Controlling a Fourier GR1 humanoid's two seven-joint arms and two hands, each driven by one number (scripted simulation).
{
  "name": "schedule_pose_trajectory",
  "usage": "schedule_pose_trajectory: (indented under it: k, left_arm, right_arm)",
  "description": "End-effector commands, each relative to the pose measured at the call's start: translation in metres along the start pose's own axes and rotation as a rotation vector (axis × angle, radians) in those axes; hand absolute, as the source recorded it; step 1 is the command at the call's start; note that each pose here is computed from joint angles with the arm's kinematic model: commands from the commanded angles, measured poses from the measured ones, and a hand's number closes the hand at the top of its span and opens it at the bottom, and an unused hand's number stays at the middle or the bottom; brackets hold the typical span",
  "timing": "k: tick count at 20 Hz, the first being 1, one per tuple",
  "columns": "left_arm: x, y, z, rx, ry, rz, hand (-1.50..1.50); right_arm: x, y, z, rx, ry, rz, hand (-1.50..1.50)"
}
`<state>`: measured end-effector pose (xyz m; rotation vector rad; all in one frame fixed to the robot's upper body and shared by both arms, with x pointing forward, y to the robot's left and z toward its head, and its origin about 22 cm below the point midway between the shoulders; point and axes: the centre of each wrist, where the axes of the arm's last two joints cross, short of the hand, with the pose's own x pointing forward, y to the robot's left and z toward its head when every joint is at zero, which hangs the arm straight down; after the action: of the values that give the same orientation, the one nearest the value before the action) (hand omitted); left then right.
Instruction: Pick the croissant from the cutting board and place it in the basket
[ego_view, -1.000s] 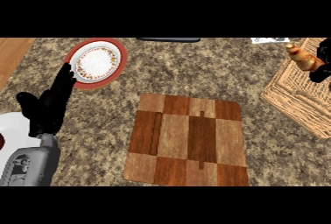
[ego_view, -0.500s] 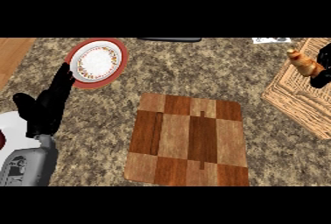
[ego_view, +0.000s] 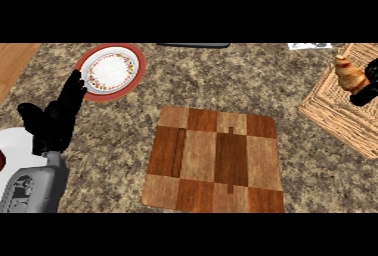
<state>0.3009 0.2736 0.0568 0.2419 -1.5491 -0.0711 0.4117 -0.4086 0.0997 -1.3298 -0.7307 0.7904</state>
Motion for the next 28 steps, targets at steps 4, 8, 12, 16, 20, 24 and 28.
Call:
schedule_pose_trajectory:
  k: [4, 8, 12, 16, 20, 24, 28]
  left_arm:
    - [-0.006, -0.006, 0.010, -0.008, 0.003, 0.018, 0.00]
    - [-0.012, 0.010, 0.003, 0.006, 0.012, -0.002, 0.00]
    - [-0.008, 0.005, 0.004, 0.010, 0.016, 0.013, 0.00]
    - [-0.002, 0.017, 0.007, 0.028, 0.024, 0.013, 0.00]
    - [-0.018, 0.006, 0.015, 0.053, 0.034, -0.007, 0.00]
    - [-0.009, 0.027, 0.004, 0.057, 0.029, -0.005, 0.00]
    - [-0.019, 0.014, 0.005, 0.047, 0.049, 0.002, 0.00]
  right_arm:
    - [0.015, -0.004, 0.001, -0.103, 0.011, -0.211, -1.50]
    - [0.004, -0.019, -0.003, -0.187, -0.023, -0.372, -1.50]
    - [0.002, -0.043, -0.006, -0.244, 0.002, -0.578, -1.50]
    - [-0.029, -0.051, -0.008, -0.293, 0.102, -0.722, -1.50]
    - [-0.055, -0.042, -0.007, -0.287, 0.145, -0.858, -1.50]
    - [-0.104, -0.053, -0.004, -0.292, 0.158, -0.963, -1.50]
    - [-0.156, -0.038, 0.008, -0.252, 0.124, -0.948, -1.50]
